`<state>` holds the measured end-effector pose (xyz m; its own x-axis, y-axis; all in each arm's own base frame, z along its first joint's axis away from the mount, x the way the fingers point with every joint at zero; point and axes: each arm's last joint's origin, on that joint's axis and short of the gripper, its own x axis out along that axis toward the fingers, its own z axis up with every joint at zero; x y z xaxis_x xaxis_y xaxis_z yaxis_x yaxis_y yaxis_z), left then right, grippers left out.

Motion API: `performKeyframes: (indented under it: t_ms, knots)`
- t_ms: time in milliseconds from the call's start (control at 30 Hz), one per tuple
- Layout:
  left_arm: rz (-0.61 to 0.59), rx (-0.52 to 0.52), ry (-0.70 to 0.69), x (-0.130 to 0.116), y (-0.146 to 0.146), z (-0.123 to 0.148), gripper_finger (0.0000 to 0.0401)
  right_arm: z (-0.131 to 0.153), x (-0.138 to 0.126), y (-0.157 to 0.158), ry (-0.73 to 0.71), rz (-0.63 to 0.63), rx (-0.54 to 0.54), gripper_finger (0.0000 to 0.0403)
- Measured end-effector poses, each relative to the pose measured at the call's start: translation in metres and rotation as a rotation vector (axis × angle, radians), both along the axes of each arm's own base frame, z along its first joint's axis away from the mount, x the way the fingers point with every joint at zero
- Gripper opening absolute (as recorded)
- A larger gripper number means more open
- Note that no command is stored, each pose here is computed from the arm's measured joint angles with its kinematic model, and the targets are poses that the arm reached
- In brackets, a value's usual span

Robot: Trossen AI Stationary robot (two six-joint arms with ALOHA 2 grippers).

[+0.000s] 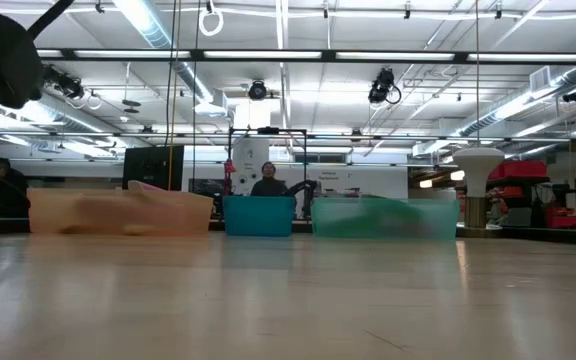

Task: Pick and place Stapler, Stapler remover, tape
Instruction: Put the sky blue staple remover into the blue bin

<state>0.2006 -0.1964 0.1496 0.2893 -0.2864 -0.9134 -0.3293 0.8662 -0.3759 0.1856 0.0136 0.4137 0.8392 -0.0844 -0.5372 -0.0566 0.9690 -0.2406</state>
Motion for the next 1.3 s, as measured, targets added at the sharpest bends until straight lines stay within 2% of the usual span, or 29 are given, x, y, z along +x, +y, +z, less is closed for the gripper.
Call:
performKeyframes:
  t_ms: [367, 800, 1300]
  knots:
    - [0.014, -0.027, 0.021, -0.0001, -0.0009, -0.0001, 0.0232, -0.0005, -0.0003, 0.0, 0.006, 0.002, -0.003, 0.0282]
    - [0.036, -0.035, 0.029, -0.0002, -0.0009, -0.0001, 0.0148, -0.0009, -0.0006, -0.0001, 0.012, 0.001, -0.004, 0.0282]
    - [0.048, -0.038, 0.009, 0.0014, -0.0013, 0.0068, 0.0109, -0.0009, -0.0004, -0.0001, 0.011, 0.001, -0.004, 0.0282]
